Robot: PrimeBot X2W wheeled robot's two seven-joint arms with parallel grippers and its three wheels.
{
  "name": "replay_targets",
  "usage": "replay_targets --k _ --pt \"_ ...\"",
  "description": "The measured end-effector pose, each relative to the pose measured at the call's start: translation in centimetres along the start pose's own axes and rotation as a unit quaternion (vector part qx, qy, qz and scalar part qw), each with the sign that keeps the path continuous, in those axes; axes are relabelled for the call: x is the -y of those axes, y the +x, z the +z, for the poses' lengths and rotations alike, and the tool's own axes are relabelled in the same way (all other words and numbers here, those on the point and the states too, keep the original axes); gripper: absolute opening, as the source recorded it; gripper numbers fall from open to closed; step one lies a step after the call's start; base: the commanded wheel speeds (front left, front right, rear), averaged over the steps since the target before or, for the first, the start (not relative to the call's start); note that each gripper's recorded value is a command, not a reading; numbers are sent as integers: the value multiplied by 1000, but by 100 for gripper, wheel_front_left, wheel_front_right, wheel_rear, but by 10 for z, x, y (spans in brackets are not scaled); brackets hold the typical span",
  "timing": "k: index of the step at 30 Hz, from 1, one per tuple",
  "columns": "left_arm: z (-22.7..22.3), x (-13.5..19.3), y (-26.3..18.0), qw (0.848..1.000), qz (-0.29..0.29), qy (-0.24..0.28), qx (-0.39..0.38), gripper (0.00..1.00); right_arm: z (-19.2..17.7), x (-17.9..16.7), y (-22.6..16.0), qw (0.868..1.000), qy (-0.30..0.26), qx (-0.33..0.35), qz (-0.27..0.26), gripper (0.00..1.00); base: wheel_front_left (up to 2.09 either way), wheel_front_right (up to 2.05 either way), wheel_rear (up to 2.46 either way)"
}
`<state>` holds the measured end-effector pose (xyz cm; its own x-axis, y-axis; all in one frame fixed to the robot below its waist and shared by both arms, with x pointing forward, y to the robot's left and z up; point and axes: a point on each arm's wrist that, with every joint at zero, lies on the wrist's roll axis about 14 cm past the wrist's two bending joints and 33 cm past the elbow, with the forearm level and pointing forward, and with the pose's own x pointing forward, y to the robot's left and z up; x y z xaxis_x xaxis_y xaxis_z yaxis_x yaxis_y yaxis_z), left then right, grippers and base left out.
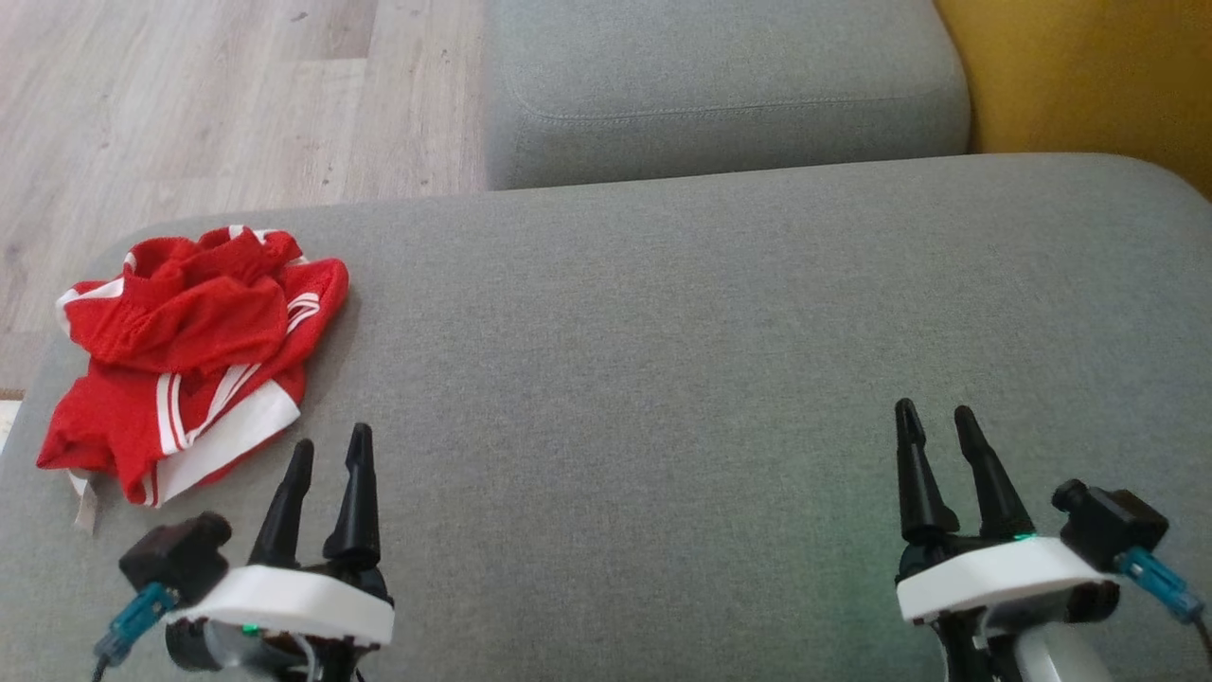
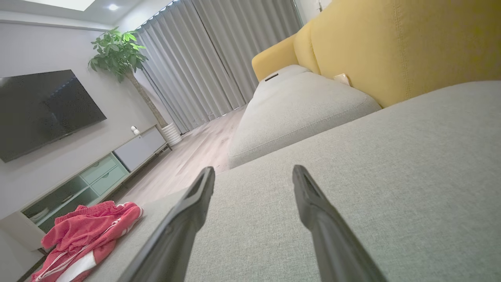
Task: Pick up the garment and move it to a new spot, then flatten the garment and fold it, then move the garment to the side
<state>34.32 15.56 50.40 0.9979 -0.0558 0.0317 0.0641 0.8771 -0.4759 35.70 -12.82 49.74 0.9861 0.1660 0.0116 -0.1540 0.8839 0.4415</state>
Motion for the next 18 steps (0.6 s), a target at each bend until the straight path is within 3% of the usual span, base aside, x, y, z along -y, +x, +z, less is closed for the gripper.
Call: replay_targets --k 18 --pt "1 19 2 994 -42 104 12 100 6 -1 -2 994 -107 17 12 100 0 0 0"
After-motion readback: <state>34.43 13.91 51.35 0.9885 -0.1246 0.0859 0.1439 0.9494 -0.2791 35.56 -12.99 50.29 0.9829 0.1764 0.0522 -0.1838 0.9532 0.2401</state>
